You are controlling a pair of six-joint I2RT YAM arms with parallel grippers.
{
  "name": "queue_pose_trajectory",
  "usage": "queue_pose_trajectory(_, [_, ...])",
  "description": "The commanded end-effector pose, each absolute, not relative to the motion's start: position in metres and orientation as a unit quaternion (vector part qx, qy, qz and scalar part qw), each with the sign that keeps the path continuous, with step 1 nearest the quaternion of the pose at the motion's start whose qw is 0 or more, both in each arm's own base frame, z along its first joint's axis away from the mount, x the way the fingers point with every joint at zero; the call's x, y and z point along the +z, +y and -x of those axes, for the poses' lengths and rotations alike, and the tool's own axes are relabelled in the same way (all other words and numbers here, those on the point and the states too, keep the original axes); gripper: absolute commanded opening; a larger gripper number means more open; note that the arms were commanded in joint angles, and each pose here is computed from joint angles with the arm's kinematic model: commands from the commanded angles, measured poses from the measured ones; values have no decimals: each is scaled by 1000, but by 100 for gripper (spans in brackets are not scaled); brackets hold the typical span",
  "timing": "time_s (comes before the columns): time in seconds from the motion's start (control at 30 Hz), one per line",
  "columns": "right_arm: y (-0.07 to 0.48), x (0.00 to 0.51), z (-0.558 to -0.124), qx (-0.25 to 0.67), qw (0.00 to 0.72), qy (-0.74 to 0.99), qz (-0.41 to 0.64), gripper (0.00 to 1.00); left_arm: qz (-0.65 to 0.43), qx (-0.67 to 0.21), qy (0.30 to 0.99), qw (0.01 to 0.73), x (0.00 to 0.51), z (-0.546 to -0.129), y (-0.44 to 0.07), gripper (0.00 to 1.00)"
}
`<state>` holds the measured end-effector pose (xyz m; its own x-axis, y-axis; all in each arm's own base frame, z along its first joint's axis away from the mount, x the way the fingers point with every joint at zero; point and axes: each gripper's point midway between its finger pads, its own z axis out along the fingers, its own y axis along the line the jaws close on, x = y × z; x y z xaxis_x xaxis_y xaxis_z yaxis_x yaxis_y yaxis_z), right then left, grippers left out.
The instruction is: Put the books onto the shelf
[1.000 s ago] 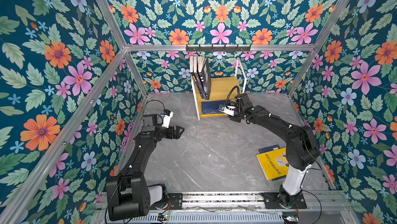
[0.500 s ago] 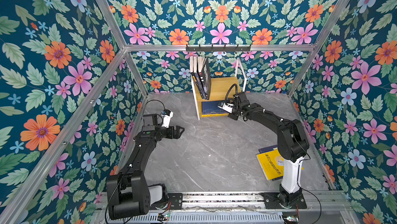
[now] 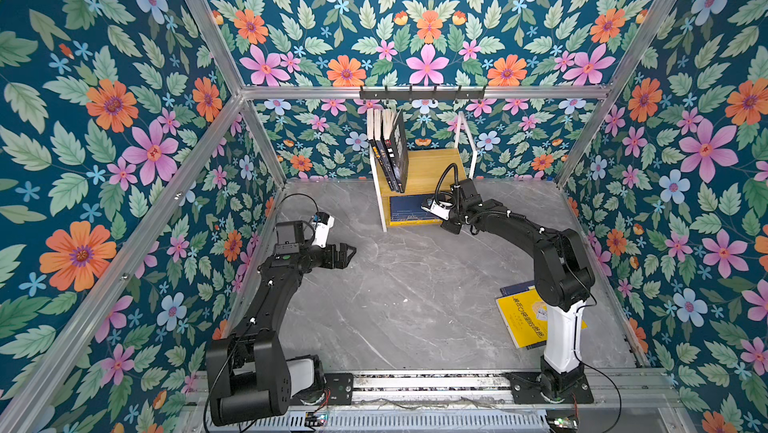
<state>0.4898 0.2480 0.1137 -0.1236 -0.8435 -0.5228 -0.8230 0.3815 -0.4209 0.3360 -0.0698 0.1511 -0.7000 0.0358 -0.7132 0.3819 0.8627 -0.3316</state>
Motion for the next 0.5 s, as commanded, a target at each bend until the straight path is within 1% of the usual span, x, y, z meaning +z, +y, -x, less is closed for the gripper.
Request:
queue_pose_trajectory(0.0, [249,109,-485,-6,348,748,565,0,-119,-239,888,375,157,-337,-71,100])
queue_pose_trajectory(0.07, [248,110,-489,-18,366,739,565,0,-120,-236,888,375,154,-336,-70,100])
queue_pose_trajectory(0.3, [244,120,-507,-58,394,730,555,0,-119,-236,888,377,156,-336,-70,100])
queue_pose_trajectory(0.47, [242,123,-516,-71,399,733,547,0,-119,-236,888,378,157,-336,-69,100])
